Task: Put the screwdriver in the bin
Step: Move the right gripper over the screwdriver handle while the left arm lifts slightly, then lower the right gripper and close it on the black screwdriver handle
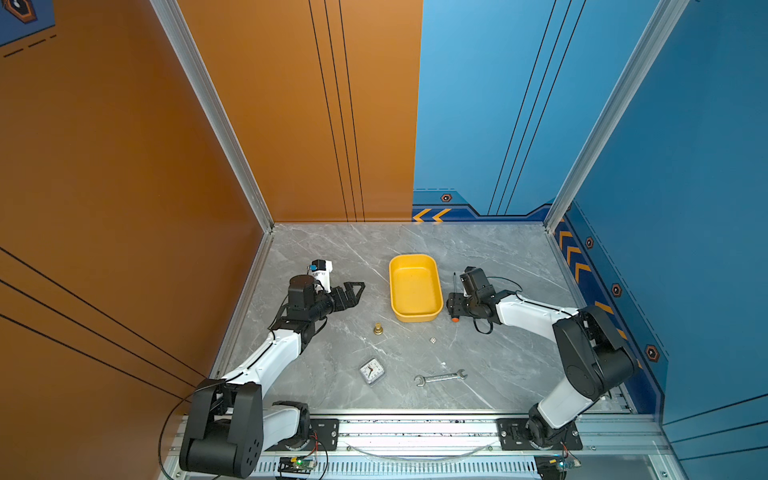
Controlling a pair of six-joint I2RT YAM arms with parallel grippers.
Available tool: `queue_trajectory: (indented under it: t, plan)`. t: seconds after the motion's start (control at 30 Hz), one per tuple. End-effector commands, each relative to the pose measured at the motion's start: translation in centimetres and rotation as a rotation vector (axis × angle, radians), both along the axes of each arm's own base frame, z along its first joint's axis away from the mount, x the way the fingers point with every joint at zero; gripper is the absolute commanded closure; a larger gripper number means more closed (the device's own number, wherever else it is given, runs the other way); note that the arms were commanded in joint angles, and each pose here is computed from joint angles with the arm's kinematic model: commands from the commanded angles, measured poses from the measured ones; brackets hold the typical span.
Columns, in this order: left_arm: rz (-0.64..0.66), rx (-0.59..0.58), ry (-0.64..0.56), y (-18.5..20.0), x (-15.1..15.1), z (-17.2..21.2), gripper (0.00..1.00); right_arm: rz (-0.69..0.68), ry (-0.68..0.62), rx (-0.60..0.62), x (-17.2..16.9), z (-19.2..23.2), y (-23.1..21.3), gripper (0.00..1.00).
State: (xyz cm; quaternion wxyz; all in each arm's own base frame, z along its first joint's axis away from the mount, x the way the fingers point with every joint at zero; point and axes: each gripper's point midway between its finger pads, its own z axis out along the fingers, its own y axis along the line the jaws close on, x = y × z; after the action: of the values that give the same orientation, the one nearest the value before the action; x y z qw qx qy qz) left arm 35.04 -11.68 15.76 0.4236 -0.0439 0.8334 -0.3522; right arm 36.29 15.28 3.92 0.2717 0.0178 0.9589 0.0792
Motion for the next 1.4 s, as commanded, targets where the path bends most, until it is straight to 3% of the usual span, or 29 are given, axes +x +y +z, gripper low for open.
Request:
queue_trajectory:
  t: [0.0,0.3,0.73,0.93,1.03,1.37]
  plan:
    - [-0.048,-0.038,0.020,-1.1,-0.4,0.2,0.02,-0.010,0.012,-0.040,0.2,-0.4,-0.2,0.23]
    - [-0.048,-0.045,0.036,-1.1,-0.4,-0.1,0.02,0.002,0.034,-0.071,-0.2,-1.6,0.0,0.35]
    - [-0.059,-0.054,0.049,-1.4,-0.4,-0.4,0.02,0.025,0.062,-0.087,-1.0,-2.4,0.4,0.64]
    - [-0.059,-0.057,0.056,-1.4,-0.4,-0.5,0.02,0.033,0.072,-0.103,-1.2,-2.4,0.2,0.73]
    - [-0.086,-0.072,0.066,-1.8,-0.4,-0.4,0.02,0.031,0.077,-0.105,-1.2,-2.4,0.1,0.83]
    - [-0.057,-0.054,0.077,-1.3,-0.4,-0.8,0.02,0.013,0.047,-0.060,-0.9,-0.9,-0.3,0.97]
